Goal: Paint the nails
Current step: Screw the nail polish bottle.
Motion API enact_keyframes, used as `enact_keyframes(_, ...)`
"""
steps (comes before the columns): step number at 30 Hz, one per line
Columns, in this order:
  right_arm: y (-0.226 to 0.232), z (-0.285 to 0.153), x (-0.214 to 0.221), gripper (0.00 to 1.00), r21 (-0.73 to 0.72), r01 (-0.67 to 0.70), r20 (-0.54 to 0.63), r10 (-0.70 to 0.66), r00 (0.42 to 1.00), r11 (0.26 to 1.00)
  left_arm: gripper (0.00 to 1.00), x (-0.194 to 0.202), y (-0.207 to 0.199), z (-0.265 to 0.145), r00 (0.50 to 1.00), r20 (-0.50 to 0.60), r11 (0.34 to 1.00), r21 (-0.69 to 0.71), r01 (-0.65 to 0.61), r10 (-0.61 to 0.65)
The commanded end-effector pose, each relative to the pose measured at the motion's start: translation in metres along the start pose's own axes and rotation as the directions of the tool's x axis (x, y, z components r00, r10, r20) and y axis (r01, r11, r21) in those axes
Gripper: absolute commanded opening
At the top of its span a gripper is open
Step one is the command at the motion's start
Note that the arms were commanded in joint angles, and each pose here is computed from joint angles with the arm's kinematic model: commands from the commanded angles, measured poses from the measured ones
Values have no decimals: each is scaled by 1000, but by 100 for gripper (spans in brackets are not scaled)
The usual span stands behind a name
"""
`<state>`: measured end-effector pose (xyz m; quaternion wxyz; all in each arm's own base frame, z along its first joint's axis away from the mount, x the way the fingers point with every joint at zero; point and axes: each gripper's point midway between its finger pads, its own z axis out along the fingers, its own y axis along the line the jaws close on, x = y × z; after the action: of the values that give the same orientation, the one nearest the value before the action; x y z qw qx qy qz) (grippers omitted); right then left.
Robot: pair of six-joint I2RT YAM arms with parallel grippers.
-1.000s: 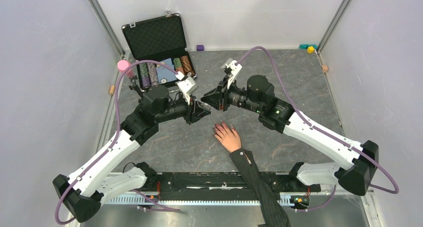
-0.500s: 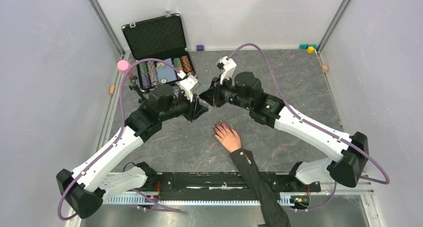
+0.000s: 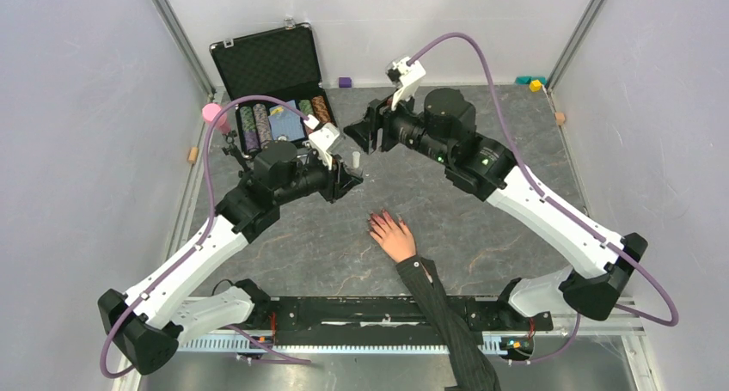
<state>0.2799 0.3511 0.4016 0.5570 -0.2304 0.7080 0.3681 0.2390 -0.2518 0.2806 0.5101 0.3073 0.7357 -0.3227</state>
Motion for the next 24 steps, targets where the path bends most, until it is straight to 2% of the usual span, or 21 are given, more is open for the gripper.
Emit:
enact_keyframes(1, -18, -18, -35, 64, 52, 46, 83, -50, 995, 998, 2, -35, -8, -5, 995, 87, 997, 38, -60, 57)
enact_keyframes(5, -32, -31, -30, 71, 42, 45, 117, -50, 992, 998, 2, -40, -20, -10, 995, 98, 995, 94, -44, 35)
enact_keyframes(11, -6, -61, -16, 75, -180, 120, 257, -71, 964, 976, 2, -51, -53, -18, 993, 115, 962, 271, -12, -20)
enact_keyframes(15, 21, -88, -20, 78, -306, 215, 377, -89, 922, 928, 2, -57, -74, -25, 991, 118, 914, 405, 9, -63)
enact_keyframes(24, 58, -106, -14, 76, -507, 263, 421, -30, 907, 821, 2, -65, -106, -45, 988, 131, 800, 600, -10, -85)
